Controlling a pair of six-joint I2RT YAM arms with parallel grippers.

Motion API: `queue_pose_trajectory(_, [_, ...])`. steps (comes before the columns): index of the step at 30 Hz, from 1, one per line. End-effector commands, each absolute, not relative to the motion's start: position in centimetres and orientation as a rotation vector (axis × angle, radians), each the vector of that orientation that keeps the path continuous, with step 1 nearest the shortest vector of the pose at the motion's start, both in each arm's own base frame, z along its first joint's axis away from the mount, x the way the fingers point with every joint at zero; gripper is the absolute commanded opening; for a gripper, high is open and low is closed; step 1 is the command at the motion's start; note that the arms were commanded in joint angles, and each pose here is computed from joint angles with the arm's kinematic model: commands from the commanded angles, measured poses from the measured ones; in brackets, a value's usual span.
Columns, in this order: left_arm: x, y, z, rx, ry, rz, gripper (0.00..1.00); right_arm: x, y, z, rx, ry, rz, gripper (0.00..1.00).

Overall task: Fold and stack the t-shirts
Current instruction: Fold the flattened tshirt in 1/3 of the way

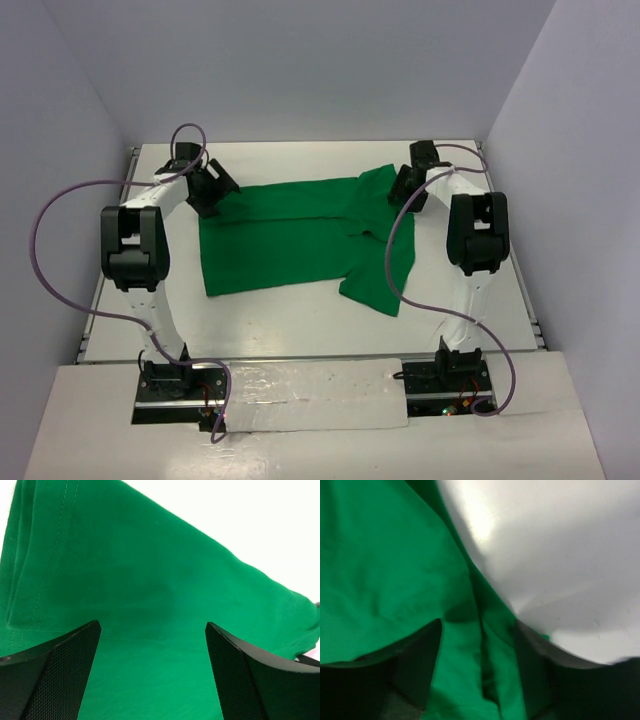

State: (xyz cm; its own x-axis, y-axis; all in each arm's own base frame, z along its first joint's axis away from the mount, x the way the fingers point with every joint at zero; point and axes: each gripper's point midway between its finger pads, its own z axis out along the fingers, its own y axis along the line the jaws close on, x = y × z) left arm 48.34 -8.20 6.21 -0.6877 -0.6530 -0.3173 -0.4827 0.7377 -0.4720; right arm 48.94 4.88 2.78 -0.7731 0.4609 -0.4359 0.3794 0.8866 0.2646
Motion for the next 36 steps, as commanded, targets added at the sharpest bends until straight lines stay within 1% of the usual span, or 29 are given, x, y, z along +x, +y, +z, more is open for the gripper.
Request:
queue_pose_trajectory(1, [49.5,-8.9,7.0,-0.844,2.451,-0.515,0.94,49.9,5.5,2.8,0.618,2.564,0.26,0.51])
queue_pose_trajectory(5, [49.6,-8.9,6.1,-0.86,2.462,-0.513,0.94,50.2,5.1,2.6,0.622,2.56,0.229,0.37])
queue_pose_trajectory(7, [49.7,-8.9,5.8,-0.865,2.465,-0.511,0.94,50.4,5.1,2.6,0.62,2.563,0.226,0.35])
queue_pose_trajectory(8, [49.8,-8.8,5.3,-0.872,2.471,-0.509,0.94,50.5,5.0,2.7,0.619,2.563,0.222,0.32])
queue_pose_trajectory(11, [50.3,-8.4,4.9,-0.886,2.473,-0.503,0.94,50.7,4.9,2.7,0.631,2.557,0.215,0.2])
queue_pose_trajectory(12, [50.6,-8.0,4.4,-0.901,2.476,-0.496,0.94,50.8,4.9,2.7,0.641,2.552,0.213,0.12])
queue_pose_trajectory(13, [50.8,-7.6,4.1,-0.912,2.479,-0.492,0.94,51.0,5.0,2.8,0.648,2.547,0.217,0.1])
queue_pose_trajectory(16, [51.3,-6.6,3.1,-0.956,2.473,-0.469,0.94,51.6,4.7,2.6,0.685,2.53,0.204,0.09])
queue_pose_trajectory(22, [54.5,-5.6,3.2,-0.957,2.449,-0.477,0.94,53.9,4.9,2.6,0.699,2.539,0.207,0.09])
queue_pose_trajectory(23, [54.4,-5.6,2.6,-0.961,2.464,-0.47,0.94,54.1,5.0,2.6,0.699,2.541,0.209,0.09])
queue_pose_trajectory(24, [55.4,-5.7,3.1,-0.951,2.45,-0.482,0.94,54.5,5.0,2.6,0.7,2.539,0.211,0.1])
queue_pose_trajectory(26, [56.3,-5.7,3.7,-0.942,2.437,-0.494,0.94,55.0,5.0,2.9,0.686,2.535,0.212,0.19])
queue_pose_trajectory(27, [56.5,-5.7,3.9,-0.941,2.435,-0.495,0.94,55.2,5.1,3.1,0.683,2.532,0.217,0.29])
queue_pose_trajectory(29, [56.7,-5.7,5.0,-0.925,2.424,-0.5,0.94,55.2,5.0,4.9,0.66,2.501,0.226,0.6])
queue_pose_trajectory(30, [56.8,-5.6,6.5,-0.913,2.398,-0.501,0.94,55.3,5.1,5.9,0.653,2.473,0.235,0.69])
queue_pose_trajectory(31, [56.9,-5.4,9.1,-0.893,2.346,-0.5,0.94,55.0,5.1,8.3,0.638,2.421,0.251,0.78])
queue_pose_trajectory(32, [56.7,-5.2,10.9,-0.881,2.314,-0.496,0.95,54.7,4.7,10.5,0.637,2.374,0.248,0.84])
queue_pose_trajectory(33, [56.5,-4.9,12.5,-0.87,2.285,-0.49,0.95,54.4,4.5,12.5,0.635,2.332,0.245,0.88])
queue_pose_trajectory(36, [55.0,-4.0,18.6,-0.818,2.185,-0.435,0.95,51.7,4.0,18.5,0.616,2.215,0.26,0.89])
